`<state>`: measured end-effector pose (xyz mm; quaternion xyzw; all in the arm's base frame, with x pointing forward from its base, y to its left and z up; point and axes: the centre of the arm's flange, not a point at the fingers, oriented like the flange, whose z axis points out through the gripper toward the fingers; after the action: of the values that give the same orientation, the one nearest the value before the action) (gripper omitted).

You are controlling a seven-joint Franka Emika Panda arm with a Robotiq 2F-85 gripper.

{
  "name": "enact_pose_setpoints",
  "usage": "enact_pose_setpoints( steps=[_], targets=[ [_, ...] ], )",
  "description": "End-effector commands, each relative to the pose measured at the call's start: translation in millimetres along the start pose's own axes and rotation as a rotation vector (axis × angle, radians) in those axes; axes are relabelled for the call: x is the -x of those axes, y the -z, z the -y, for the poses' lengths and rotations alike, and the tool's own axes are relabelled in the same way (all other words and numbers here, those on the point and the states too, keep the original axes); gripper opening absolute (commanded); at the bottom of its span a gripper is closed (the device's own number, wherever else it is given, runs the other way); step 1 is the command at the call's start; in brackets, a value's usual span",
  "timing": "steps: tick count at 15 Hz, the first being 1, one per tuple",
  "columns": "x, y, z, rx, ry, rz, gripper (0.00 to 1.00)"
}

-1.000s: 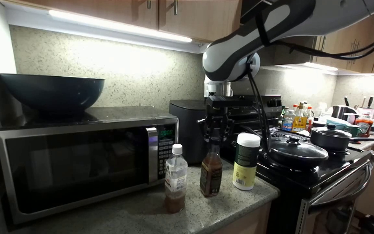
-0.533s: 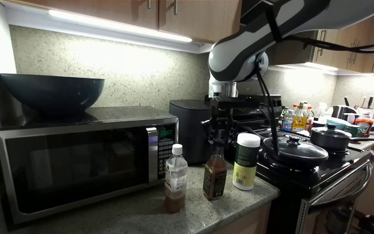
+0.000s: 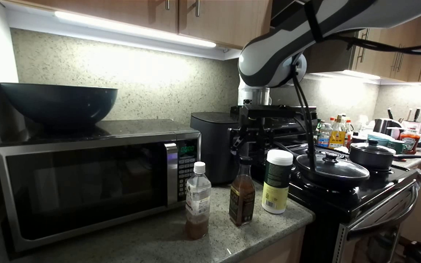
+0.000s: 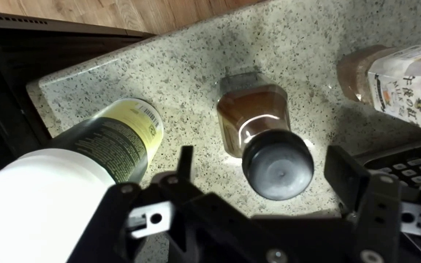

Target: Move the glass bottle backwards and move the container on the right to the right then move the glass bottle forwards.

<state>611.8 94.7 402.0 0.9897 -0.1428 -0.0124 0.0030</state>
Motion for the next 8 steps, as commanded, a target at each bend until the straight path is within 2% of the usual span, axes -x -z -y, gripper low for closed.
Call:
enact_pose_setpoints(
  steps=[1,8],
  targets=[
    [10.0,14.1,-6.7,-0.015,-0.031,-0.025,1.00],
    [19.1,49.6,-5.9,0.006,-0.053,-0.093,1.00]
  ],
)
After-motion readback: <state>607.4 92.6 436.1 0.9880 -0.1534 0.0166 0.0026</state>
